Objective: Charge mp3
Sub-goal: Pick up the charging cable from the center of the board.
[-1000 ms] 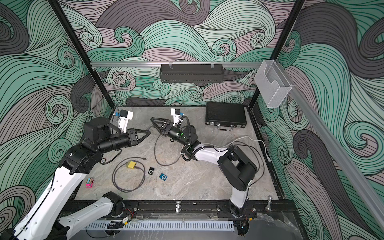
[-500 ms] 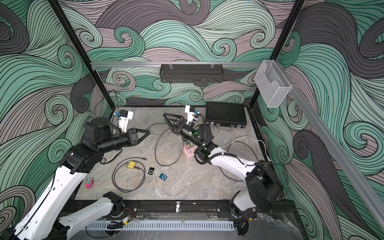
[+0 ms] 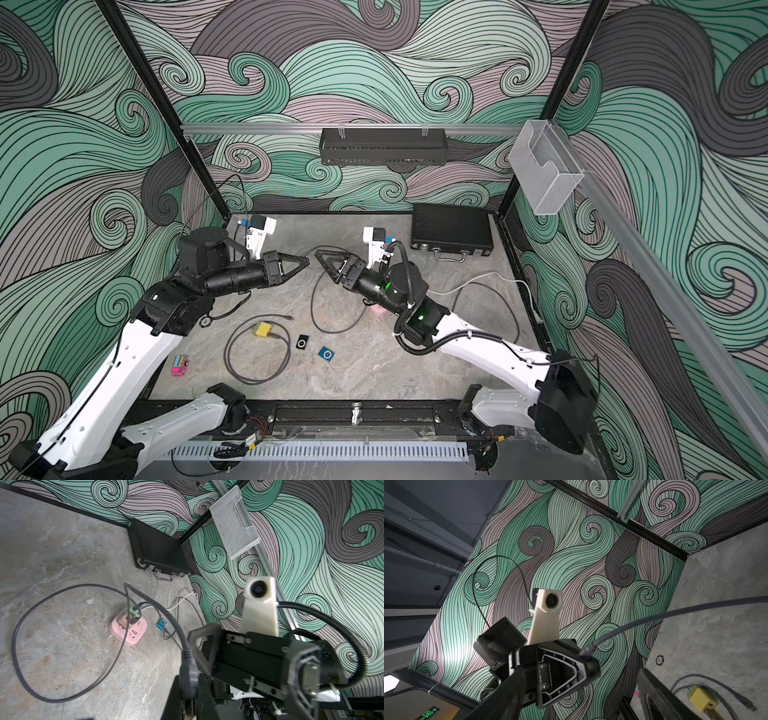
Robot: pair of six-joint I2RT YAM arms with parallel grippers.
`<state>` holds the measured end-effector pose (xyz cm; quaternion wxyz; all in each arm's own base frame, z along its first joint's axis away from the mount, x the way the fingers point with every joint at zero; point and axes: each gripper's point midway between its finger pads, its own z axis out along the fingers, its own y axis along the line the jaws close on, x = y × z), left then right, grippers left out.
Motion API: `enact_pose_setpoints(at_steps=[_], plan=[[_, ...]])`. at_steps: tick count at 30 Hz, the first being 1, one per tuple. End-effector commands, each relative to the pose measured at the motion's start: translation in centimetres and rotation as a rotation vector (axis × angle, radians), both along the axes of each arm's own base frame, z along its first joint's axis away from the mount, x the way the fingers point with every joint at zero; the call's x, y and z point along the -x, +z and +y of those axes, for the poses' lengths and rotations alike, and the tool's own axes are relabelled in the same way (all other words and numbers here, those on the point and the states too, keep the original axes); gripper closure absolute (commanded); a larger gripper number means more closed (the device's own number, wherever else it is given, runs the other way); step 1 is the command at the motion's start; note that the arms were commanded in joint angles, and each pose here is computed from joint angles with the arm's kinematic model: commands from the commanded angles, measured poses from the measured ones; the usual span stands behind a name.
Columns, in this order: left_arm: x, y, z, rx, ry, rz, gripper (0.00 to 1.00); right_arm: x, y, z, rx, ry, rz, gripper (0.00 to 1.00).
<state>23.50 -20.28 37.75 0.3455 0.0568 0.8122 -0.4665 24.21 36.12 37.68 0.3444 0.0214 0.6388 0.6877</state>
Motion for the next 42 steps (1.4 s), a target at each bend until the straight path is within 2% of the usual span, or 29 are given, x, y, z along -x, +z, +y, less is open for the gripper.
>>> enact_pose_setpoints(at_steps=[1, 6, 12, 16, 19, 20, 24, 27, 28, 32, 34, 38, 42], plan=[[1.5, 2.9, -0.2, 0.057, -0.052, -0.064, 1.0, -0.6, 1.6, 0.1, -0.138, -0.009, -0.007, 0.15], [2.4, 2.5, -0.2, 0.072, -0.072, -0.058, 1.0, -1.4, 2.2, 1.6, -0.197, 0.0, -0.007, 0.15], [2.8, 1.1, -0.2, 0.055, -0.08, -0.02, 1.0, -2.6, 3.7, 1.5, -0.298, -0.058, -0.053, 0.17], [2.6, 0.1, -0.5, 0.052, -0.088, 0.007, 1.0, -2.7, 4.2, 2.4, -0.303, -0.047, -0.077, 0.23], [2.4, 0.0, -0.3, 0.044, -0.073, 0.0, 1.0, -2.8, 4.1, 2.3, -0.312, -0.055, -0.077, 0.37], [2.3, -0.2, -0.2, 0.039, -0.067, 0.003, 1.0, -2.8, 4.0, 2.2, -0.314, -0.06, -0.078, 0.47], [2.0, -0.7, -0.4, 0.037, -0.068, 0.018, 1.0, -2.7, 4.0, 2.4, -0.298, -0.053, -0.088, 0.75], [1.8, -0.6, -0.4, 0.038, -0.064, 0.015, 0.99, -2.7, 3.7, 2.3, -0.287, -0.061, -0.091, 1.0], [1.8, -0.5, -0.4, 0.035, -0.063, 0.011, 0.96, -2.8, 3.5, 2.2, -0.279, -0.065, -0.089, 1.0], [1.8, -0.1, 0.6, 0.002, -0.012, -0.008, 0.68, -3.0, 3.6, 1.1, -0.235, -0.096, -0.112, 1.0], [2.3, 0.5, 1.5, -0.021, 0.019, -0.042, 0.62, -3.1, 3.6, 0.1, -0.19, -0.133, -0.131, 1.0], [3.1, 2.2, 3.0, -0.031, 0.071, -0.166, 0.57, -3.5, 3.2, -1.8, -0.052, -0.219, -0.117, 1.0], [2.3, 1.3, 2.5, -0.023, 0.068, -0.133, 0.58, -3.2, 4.1, -2.5, -0.044, -0.235, -0.124, 1.0]])
